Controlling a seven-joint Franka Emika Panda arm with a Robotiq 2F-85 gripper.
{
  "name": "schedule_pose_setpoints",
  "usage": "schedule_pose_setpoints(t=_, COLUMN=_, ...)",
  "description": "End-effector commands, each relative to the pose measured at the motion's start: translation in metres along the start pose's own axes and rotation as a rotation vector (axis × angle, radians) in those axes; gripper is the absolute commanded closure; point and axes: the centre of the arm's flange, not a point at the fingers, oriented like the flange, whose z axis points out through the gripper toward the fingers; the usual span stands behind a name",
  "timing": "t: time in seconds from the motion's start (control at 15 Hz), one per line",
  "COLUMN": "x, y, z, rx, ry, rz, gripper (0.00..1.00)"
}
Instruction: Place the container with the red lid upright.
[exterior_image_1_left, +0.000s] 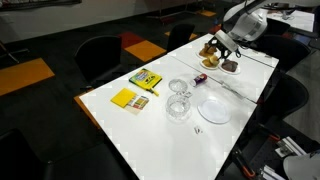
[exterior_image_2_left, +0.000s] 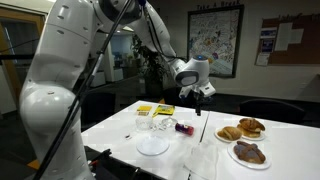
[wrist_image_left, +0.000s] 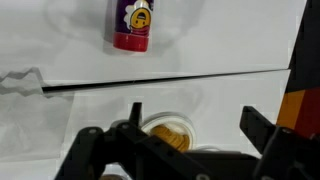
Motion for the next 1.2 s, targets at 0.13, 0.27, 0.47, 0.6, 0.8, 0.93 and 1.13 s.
schedule_pose_setpoints(t=0.13, x=0.015, y=-0.016, z=0.03, rx=0.06, ry=-0.086, rz=0.204, gripper=0.0)
schedule_pose_setpoints(t=0.27, x=0.016, y=-0.019, z=0.032, rx=0.063, ry=-0.124, rz=0.255, gripper=0.0)
schedule_pose_setpoints(t=0.47, x=0.016, y=-0.02, z=0.024, rx=-0.02, ry=-0.286, rz=0.192, gripper=0.0)
schedule_pose_setpoints(t=0.6, x=0.02, y=-0.022, z=0.008, rx=-0.081, ry=-0.384, rz=0.149, gripper=0.0)
schedule_pose_setpoints(t=0.8, x=0.01, y=-0.017, z=0.016, rx=-0.069, ry=-0.353, rz=0.169, gripper=0.0)
schedule_pose_setpoints(t=0.93, x=0.012, y=-0.017, z=0.014, rx=-0.07, ry=-0.358, rz=0.167, gripper=0.0)
schedule_pose_setpoints(t=1.13, x=0.011, y=-0.017, z=0.014, rx=-0.07, ry=-0.36, rz=0.165, gripper=0.0)
